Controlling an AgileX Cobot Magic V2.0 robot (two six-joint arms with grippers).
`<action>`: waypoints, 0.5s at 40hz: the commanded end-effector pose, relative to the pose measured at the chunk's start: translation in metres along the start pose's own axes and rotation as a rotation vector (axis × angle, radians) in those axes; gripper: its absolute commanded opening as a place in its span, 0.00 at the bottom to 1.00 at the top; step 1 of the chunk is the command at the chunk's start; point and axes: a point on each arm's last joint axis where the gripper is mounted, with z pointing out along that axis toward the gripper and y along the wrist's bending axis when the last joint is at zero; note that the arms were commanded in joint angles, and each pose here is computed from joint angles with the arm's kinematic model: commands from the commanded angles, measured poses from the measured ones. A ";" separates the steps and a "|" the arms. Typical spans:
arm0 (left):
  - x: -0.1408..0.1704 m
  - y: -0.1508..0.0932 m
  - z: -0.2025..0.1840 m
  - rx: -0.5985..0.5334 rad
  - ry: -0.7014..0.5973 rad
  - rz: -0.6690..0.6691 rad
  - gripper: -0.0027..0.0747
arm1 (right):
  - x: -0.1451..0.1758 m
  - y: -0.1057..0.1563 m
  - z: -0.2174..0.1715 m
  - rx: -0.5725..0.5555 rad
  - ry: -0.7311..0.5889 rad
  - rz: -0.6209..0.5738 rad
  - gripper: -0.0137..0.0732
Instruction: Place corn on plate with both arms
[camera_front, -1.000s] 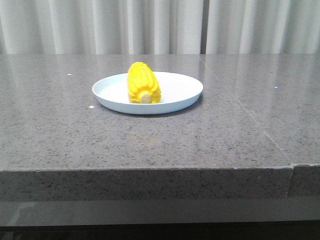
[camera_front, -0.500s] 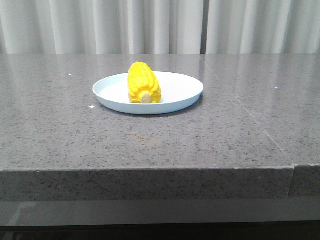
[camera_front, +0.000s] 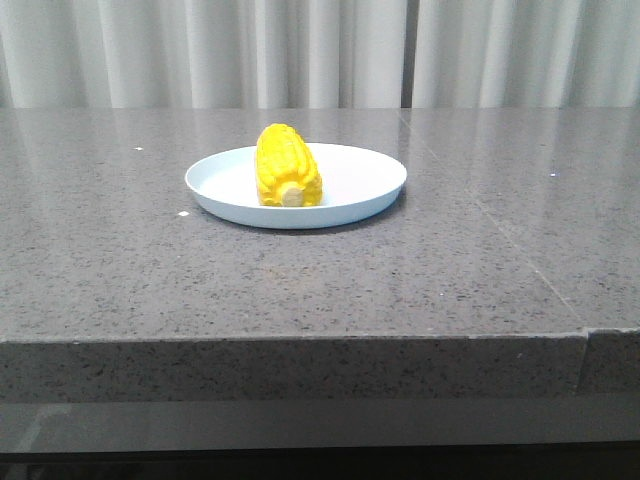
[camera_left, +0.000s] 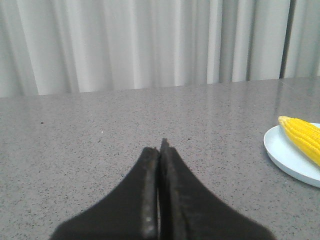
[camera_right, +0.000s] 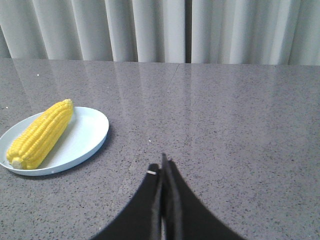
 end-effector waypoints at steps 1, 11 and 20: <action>-0.015 -0.001 -0.001 0.006 -0.100 0.005 0.01 | -0.016 0.001 -0.002 0.000 -0.106 -0.023 0.05; 0.005 -0.001 -0.005 -0.029 -0.108 0.009 0.01 | -0.016 0.001 -0.002 0.000 -0.106 -0.023 0.05; 0.042 -0.001 -0.001 -0.077 -0.123 -0.001 0.01 | -0.016 0.001 -0.002 0.000 -0.105 -0.023 0.05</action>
